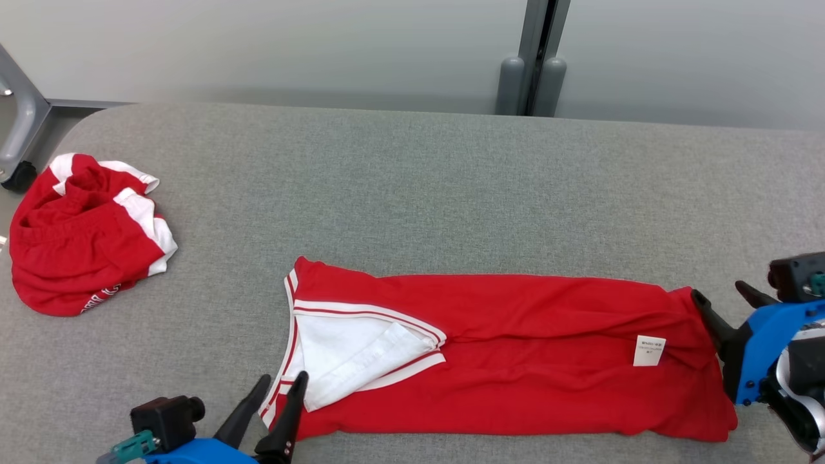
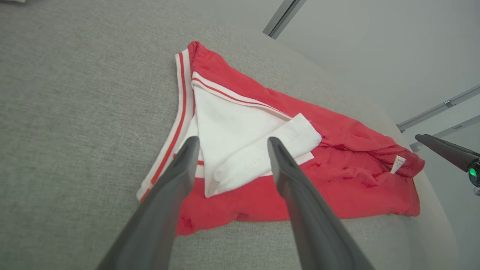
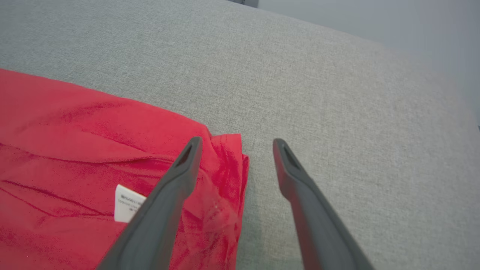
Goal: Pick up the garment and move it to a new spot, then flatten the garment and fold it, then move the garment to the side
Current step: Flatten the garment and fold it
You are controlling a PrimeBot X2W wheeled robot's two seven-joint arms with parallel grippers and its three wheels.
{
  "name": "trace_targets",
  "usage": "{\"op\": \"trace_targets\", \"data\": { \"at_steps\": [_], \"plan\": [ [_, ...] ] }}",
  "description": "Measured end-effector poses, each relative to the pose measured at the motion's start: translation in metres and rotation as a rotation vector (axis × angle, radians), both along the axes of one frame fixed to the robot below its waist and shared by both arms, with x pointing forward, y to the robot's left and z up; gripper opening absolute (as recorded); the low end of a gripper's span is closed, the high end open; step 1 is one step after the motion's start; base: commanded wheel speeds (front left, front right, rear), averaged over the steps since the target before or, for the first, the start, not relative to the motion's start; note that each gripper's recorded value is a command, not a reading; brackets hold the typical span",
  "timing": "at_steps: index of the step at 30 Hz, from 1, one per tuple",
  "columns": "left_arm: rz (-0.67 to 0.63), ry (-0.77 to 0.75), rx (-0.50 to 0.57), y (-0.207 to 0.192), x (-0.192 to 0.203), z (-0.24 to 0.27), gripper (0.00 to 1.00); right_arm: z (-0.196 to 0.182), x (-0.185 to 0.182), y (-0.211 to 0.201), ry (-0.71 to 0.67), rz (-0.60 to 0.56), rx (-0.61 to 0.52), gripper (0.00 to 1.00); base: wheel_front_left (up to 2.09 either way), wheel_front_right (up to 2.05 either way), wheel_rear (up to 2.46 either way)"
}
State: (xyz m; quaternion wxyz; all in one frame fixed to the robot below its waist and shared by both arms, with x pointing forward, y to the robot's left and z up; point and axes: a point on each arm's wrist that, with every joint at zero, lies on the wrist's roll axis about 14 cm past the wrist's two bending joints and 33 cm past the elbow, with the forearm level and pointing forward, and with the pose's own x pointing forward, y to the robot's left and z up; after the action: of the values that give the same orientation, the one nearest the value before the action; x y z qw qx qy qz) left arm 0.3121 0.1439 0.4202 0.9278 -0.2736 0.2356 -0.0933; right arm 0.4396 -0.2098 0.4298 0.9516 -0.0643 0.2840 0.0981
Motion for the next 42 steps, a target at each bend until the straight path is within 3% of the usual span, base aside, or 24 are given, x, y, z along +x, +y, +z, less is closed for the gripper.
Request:
{"op": "trace_targets", "data": {
  "at_steps": [11, 15, 20, 31, 42],
  "plan": [
    [0.175, -0.281, 0.233, 0.052, 0.041, 0.04, 1.0, 0.03, -0.025, 0.009, -0.2, -0.205, 0.258, 1.0, 0.0, 0.0, 0.0],
    [0.208, -0.39, 0.319, 0.059, 0.059, 0.065, 1.0, 0.029, -0.033, 0.0, -0.24, -0.278, 0.273, 1.0, 0.0, 0.0, 0.0],
    [0.194, -0.403, 0.416, 0.063, 0.066, 0.059, 1.0, 0.017, -0.042, -0.005, -0.241, -0.314, 0.27, 1.0, 0.0, 0.0, 0.0],
    [0.223, -0.373, 0.417, 0.067, 0.069, 0.042, 1.0, -0.016, -0.03, 0.008, -0.154, -0.33, 0.322, 1.0, 0.0, 0.0, 0.0],
    [0.243, -0.359, 0.41, 0.072, 0.066, 0.036, 1.0, -0.055, -0.029, 0.015, 0.008, -0.293, 0.206, 1.0, 0.0, 0.0, 0.0]
  ]
}}
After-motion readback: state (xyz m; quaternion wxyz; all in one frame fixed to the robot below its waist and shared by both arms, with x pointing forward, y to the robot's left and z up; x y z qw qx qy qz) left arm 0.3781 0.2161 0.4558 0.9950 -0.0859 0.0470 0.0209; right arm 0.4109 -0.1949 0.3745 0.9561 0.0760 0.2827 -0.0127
